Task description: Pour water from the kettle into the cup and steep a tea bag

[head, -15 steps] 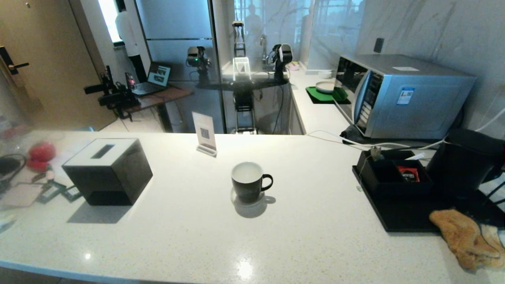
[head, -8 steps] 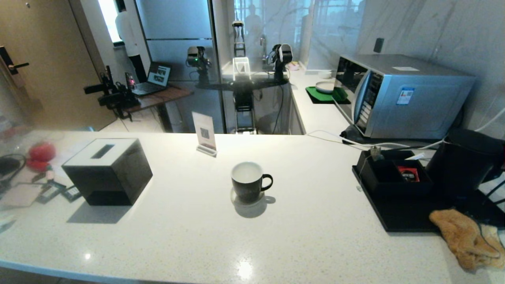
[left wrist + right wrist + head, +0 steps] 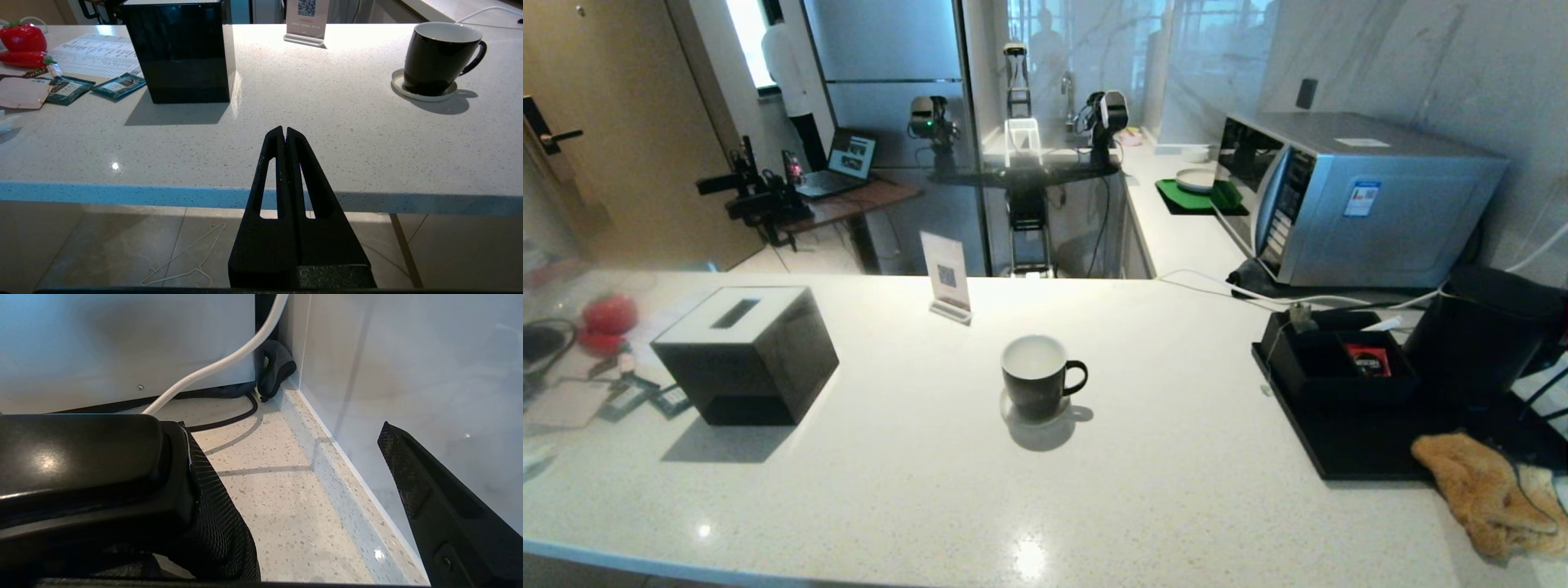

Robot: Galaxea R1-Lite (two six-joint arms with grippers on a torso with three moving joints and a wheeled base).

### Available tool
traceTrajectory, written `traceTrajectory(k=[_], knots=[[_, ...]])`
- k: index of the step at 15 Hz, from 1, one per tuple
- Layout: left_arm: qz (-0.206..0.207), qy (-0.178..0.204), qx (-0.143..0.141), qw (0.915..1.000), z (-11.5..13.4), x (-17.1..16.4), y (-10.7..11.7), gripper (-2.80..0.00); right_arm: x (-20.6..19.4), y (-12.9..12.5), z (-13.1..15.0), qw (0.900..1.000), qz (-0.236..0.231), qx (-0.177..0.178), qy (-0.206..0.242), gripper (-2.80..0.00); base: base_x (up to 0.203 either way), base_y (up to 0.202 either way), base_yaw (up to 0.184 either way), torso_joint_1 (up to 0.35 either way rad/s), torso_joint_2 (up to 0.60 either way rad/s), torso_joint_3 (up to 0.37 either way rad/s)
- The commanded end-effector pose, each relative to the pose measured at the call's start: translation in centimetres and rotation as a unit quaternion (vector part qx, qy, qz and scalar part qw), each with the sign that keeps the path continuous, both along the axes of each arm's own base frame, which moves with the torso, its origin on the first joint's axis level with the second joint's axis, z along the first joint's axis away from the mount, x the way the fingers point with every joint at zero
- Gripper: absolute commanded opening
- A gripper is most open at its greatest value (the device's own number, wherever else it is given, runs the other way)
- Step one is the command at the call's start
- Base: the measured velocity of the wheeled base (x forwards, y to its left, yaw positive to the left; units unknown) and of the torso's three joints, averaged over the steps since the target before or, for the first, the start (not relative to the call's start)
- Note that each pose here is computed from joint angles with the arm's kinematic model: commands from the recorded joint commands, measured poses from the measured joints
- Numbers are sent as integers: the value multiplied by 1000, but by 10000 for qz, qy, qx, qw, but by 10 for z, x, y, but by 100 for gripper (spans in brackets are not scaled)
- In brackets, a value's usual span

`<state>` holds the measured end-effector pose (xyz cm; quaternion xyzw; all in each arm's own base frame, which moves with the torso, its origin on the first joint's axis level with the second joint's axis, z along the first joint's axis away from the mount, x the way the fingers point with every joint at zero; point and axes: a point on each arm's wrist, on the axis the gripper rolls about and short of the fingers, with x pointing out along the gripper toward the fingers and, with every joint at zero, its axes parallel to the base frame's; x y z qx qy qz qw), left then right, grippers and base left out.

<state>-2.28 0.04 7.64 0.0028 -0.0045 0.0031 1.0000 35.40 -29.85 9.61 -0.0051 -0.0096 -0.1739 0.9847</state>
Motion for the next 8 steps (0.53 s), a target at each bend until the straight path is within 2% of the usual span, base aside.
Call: traceTrajectory(k=[1,5,6,8], knots=[[0,6,2,10000,0,0,0,-280,1,-1,-1,10000,30,-17,-21,0,0,0,0,0,0,0],[0,6,2,10000,0,0,0,-280,2,-2,-2,10000,45,-38,-34,0,0,0,0,0,0,0],[0,6,2,10000,0,0,0,-280,2,-2,-2,10000,45,-40,-35,-280,0,0,0,0,0,0],[0,6,2,10000,0,0,0,-280,3,-2,-2,9999,53,-58,-66,-280,0,0,0,0,0,0]])
